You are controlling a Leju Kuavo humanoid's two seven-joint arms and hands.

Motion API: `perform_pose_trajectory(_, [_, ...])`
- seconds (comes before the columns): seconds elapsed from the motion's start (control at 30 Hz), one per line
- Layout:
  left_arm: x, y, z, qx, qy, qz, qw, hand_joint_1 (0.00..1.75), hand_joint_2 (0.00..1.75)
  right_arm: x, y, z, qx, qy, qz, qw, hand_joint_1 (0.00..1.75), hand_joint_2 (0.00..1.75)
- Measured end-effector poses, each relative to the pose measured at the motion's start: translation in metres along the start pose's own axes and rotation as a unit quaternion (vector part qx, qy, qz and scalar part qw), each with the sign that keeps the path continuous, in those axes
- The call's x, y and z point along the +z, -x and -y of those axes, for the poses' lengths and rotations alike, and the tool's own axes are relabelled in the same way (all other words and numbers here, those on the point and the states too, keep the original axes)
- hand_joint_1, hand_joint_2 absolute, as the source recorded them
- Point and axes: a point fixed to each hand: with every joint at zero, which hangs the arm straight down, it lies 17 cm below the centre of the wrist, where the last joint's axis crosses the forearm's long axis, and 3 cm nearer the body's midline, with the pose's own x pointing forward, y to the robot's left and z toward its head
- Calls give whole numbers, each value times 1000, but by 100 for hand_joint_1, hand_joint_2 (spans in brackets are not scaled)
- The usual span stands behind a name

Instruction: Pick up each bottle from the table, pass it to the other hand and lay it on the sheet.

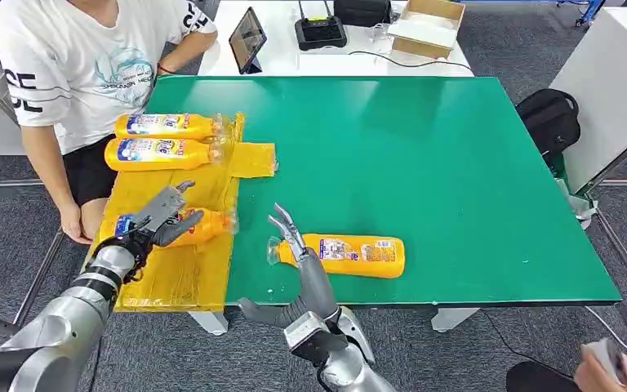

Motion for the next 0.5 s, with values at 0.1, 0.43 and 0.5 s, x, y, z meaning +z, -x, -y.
perform_pose_trajectory(0.1, [3, -12, -42, 21, -160, 31, 986, 0, 175, 2, 9, -5, 25, -15, -19, 999, 0, 175])
perform_pose_trajectory(0.43, [78, -42, -122, 70, -428, 102, 895, 0, 175, 12, 72, 37, 236, -53, -120, 963, 0, 175])
perform_pose_trajectory(0.5, [93, -51, -122, 67, -437, 121, 889, 0, 175, 14, 80, 59, 281, -50, -134, 949, 0, 175])
